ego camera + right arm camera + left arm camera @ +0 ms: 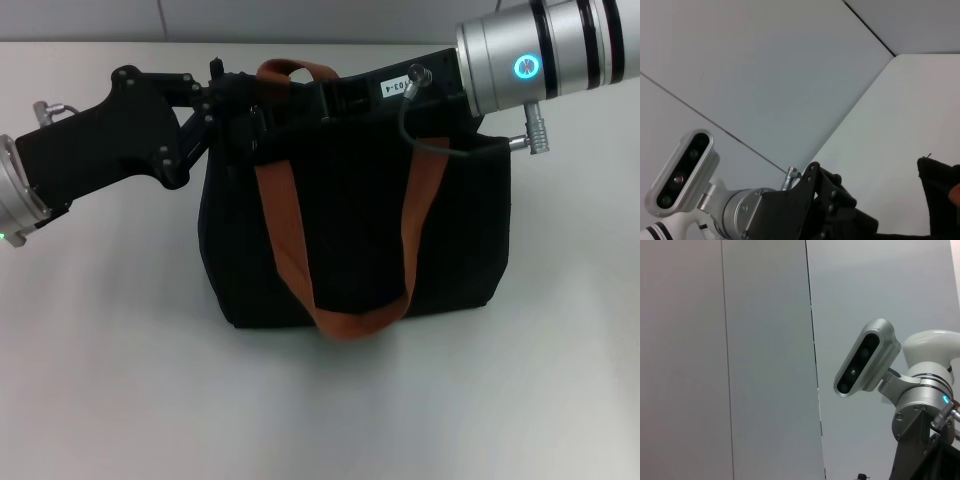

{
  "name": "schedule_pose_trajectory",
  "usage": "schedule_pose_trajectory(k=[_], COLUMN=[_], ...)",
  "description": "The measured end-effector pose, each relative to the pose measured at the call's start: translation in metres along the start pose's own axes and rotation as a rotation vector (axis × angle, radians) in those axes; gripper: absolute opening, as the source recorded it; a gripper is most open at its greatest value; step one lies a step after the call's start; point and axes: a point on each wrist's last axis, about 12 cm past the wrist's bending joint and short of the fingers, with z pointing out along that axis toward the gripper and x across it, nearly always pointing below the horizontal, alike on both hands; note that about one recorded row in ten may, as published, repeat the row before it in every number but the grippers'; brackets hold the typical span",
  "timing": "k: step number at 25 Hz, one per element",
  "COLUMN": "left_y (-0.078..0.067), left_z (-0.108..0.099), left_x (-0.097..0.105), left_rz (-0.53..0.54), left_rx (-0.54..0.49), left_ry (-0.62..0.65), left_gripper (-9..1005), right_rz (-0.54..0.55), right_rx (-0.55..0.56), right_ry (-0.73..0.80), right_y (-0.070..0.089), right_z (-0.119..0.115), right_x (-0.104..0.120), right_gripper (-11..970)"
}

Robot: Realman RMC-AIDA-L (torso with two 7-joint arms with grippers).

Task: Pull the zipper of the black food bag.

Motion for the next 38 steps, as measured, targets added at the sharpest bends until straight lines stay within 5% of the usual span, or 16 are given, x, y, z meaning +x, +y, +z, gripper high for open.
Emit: schedule_pose_trajectory(k=[19, 29, 38], left_y=[0.000, -0.001, -0.003], left_z=[-0.006, -0.005, -0.007], left_x=[0.001, 0.002, 0.003], left_rz=[-0.005, -0.007, -0.012], left_rx=[-0.017, -0.017, -0.018], left_ry=[0.005, 0.003, 0.004], left_gripper=[73, 77, 80], right_rz=[-0.021, -0.029, -0.035], right_rx=[0.017, 0.031, 0.034], right_ry=[-0.003, -0.002, 0.004], right_y=[0.000, -0.001, 0.000], right_z=[-0.002, 0.001, 0.002], right_x=[-0.001, -0.002, -0.002], right_gripper=[486, 213, 200])
